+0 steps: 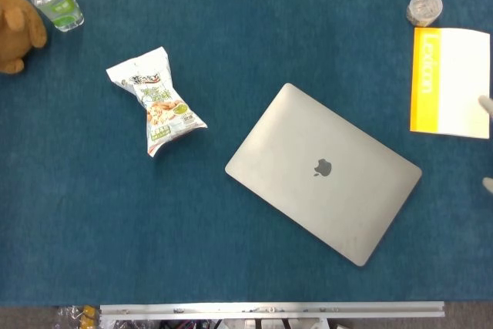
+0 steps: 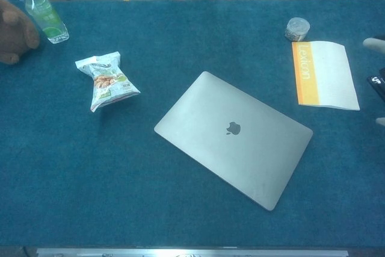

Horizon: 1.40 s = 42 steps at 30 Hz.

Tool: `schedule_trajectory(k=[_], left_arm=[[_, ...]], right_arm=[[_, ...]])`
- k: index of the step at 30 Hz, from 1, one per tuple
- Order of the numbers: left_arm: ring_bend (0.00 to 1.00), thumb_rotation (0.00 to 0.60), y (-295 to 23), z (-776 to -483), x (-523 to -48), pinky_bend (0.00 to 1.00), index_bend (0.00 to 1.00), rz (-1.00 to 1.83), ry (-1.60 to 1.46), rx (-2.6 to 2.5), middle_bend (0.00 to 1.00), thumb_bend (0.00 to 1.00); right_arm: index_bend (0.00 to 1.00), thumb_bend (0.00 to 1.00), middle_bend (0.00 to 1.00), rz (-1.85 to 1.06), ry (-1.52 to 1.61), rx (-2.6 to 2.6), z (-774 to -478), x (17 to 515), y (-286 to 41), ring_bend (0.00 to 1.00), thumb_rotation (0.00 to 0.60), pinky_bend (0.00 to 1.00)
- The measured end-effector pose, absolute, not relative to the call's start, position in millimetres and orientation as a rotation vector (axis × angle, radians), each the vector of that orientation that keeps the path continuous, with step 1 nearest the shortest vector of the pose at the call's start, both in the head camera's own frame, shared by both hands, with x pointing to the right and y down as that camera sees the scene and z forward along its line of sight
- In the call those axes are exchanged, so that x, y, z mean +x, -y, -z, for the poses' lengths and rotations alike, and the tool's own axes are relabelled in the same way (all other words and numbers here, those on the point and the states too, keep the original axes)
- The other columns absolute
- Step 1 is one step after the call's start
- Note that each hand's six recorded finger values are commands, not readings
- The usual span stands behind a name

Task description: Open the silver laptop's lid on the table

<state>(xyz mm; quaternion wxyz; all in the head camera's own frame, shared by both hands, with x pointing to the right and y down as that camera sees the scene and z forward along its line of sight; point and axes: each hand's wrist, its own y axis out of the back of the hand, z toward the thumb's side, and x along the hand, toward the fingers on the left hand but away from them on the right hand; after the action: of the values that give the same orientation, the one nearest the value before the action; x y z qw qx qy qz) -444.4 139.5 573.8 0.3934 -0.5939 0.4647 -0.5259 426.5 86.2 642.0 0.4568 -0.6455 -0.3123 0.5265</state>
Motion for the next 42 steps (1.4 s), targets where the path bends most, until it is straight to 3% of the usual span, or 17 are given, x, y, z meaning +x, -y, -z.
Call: schedule_trajectory(k=[26, 42], left_arm=[[0.0, 0.6, -144, -581, -456, 0.01, 0.05, 1.359, -1.182, -1.526, 0.0, 0.25], [0.0, 0.6, -142, -585, -460, 0.01, 0.05, 1.364, -1.184, -1.532, 0.0, 0.25]], right_arm=[[0.0, 0.0, 0.02, -1.335, 0.51, -1.598, -724, 390, -94, 0.0, 0.6, 0.11], [0.0, 0.02, 0.02, -1.352, 0.512, -1.602, -743, 376, -90, 0.0, 0.6, 0.11]])
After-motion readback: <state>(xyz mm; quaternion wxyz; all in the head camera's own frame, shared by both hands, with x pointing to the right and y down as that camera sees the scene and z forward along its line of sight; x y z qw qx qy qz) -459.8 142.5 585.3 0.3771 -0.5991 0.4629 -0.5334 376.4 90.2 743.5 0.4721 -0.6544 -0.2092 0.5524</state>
